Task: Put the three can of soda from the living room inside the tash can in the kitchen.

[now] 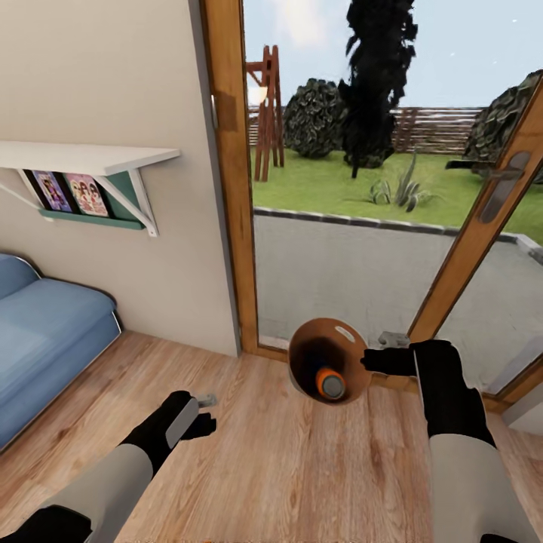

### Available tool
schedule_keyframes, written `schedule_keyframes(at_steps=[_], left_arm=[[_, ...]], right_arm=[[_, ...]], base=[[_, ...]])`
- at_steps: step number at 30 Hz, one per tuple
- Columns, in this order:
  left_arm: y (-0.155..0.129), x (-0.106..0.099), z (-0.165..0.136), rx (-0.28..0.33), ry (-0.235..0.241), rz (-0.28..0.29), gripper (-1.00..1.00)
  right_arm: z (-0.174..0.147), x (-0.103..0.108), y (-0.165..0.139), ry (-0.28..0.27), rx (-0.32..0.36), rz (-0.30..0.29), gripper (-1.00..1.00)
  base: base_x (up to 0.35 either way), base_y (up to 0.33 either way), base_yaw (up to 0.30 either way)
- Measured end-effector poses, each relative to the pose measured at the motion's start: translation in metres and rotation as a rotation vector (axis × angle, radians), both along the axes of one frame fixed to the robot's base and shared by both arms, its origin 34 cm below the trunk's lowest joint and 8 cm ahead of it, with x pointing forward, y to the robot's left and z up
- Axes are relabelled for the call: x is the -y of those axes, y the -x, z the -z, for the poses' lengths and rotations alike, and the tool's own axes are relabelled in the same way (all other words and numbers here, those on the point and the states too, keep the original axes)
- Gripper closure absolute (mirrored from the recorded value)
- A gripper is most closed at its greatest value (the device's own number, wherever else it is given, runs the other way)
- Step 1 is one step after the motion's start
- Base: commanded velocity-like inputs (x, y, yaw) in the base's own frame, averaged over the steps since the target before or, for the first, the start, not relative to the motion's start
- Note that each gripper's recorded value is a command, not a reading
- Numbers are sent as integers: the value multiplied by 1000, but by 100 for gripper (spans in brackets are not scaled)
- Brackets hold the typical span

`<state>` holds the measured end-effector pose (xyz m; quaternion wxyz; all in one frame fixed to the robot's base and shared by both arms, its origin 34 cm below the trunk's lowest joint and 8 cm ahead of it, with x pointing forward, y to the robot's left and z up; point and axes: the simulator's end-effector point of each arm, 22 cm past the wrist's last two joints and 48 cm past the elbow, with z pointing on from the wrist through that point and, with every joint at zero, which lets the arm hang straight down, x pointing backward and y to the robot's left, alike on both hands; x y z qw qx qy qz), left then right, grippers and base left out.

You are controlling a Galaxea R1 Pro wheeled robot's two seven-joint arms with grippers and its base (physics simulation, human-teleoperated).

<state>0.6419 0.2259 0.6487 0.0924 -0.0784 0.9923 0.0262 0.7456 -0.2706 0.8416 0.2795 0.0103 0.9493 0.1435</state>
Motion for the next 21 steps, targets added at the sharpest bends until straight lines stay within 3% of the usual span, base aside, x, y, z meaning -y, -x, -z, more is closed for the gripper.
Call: schedule_keyframes(at_steps=[21], left_arm=[[13,7,18,-48,18,-1,-100]], right_arm=[[22,-1,3,2,-38,-4,100]], base=[[0,0,0]])
